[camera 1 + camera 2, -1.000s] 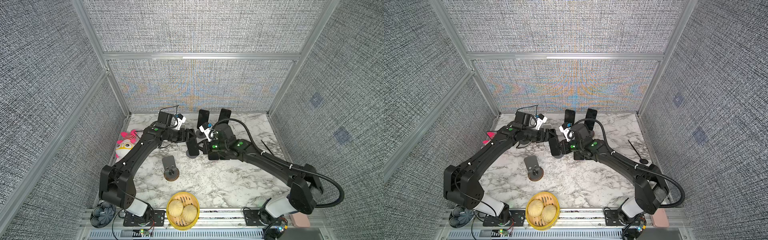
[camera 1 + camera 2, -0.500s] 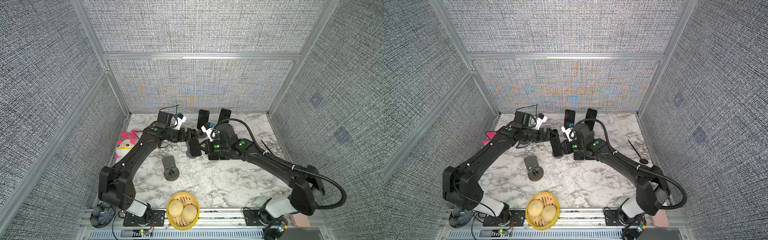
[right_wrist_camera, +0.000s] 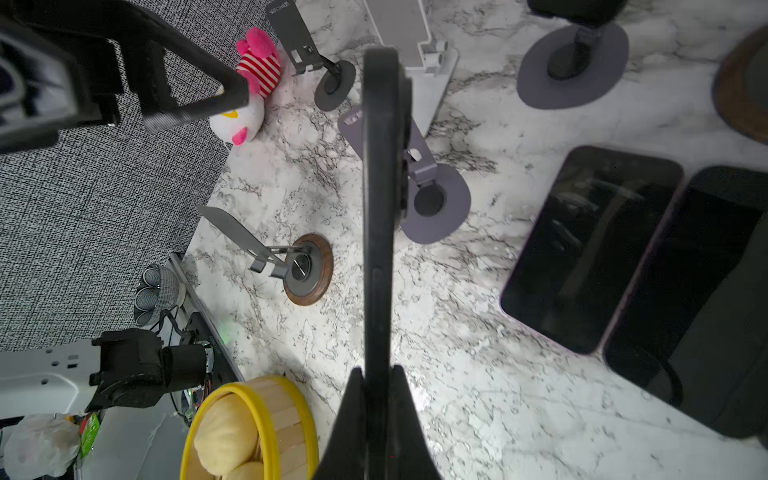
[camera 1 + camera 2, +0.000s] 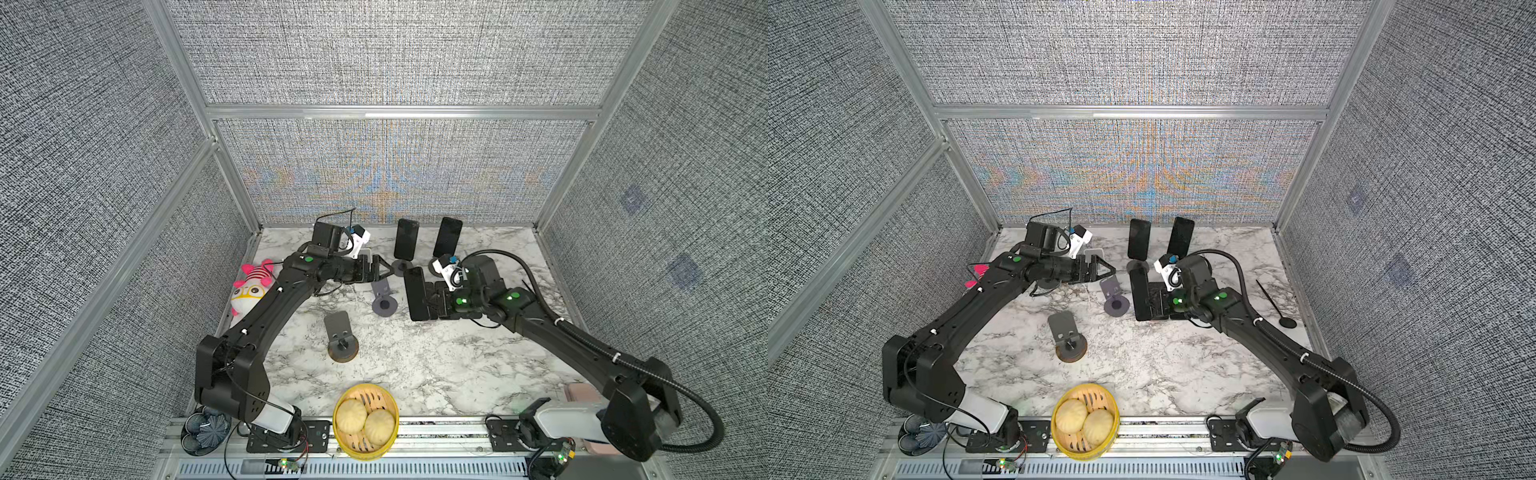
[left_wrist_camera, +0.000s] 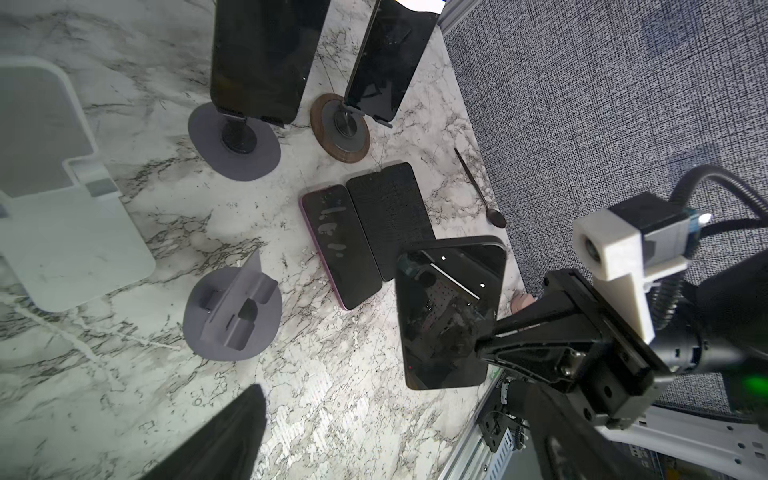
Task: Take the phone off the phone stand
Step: 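Carry the black phone with the right gripper toward the flat phones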
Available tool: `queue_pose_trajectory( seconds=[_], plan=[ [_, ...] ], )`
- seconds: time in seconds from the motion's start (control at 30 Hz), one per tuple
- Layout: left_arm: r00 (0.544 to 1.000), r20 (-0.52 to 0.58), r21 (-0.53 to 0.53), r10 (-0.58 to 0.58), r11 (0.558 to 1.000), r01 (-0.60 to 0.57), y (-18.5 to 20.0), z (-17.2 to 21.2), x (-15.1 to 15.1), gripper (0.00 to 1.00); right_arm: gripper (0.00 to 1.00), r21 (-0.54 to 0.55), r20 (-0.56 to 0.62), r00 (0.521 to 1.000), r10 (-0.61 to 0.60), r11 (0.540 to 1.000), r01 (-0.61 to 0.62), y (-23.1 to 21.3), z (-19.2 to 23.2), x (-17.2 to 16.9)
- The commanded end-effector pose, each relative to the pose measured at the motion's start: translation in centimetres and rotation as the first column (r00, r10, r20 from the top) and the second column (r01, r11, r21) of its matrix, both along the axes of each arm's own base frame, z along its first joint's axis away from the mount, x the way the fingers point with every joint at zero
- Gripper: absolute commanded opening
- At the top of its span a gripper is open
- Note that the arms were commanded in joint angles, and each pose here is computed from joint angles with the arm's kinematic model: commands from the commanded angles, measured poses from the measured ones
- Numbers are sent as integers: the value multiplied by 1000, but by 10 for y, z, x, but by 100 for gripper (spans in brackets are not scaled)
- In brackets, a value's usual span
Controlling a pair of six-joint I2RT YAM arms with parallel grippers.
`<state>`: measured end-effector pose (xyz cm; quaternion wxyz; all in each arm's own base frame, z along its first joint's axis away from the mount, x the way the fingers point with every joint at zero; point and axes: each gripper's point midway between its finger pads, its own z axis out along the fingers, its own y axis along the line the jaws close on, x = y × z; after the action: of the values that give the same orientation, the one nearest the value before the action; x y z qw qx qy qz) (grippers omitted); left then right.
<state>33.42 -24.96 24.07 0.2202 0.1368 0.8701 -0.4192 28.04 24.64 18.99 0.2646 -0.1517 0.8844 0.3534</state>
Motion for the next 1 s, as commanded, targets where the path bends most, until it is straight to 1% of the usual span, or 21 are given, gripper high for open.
queue_pose_trajectory(
  seconds=[0.0,0.13,0.23,0.33,0.43,0.53,0.63,0.8,0.97],
  plan=[
    [1000,26,7,2,1000,-2,3,5,2,98,0,17,-78,997,4,1000,-2,-11,-8,-19],
    [1000,26,14,7,1000,-8,5,3,3,98,0,-11,-157,987,-30,1000,28,-31,-23,-40],
    [999,28,16,15,1000,-16,9,4,6,98,0,-8,-216,975,-47,999,46,-39,-32,-55],
    [999,31,20,21,1000,-22,11,4,7,98,0,13,-281,958,-55,998,61,-42,-41,-69],
    [999,37,34,28,999,-30,14,3,7,98,0,76,-363,931,-46,994,79,-37,-56,-84],
    [999,41,40,34,999,-35,15,3,8,98,0,85,-418,906,-71,990,117,-41,-76,-93],
    [999,41,42,32,999,-34,15,2,8,98,0,96,-445,892,-84,985,141,-42,-89,-95],
    [999,39,40,31,999,-32,15,1,9,98,0,102,-449,890,-81,985,141,-41,-99,-89],
    [999,33,41,31,999,-32,15,-1,9,98,0,134,-472,879,-64,981,143,-36,-106,-81]
  ],
)
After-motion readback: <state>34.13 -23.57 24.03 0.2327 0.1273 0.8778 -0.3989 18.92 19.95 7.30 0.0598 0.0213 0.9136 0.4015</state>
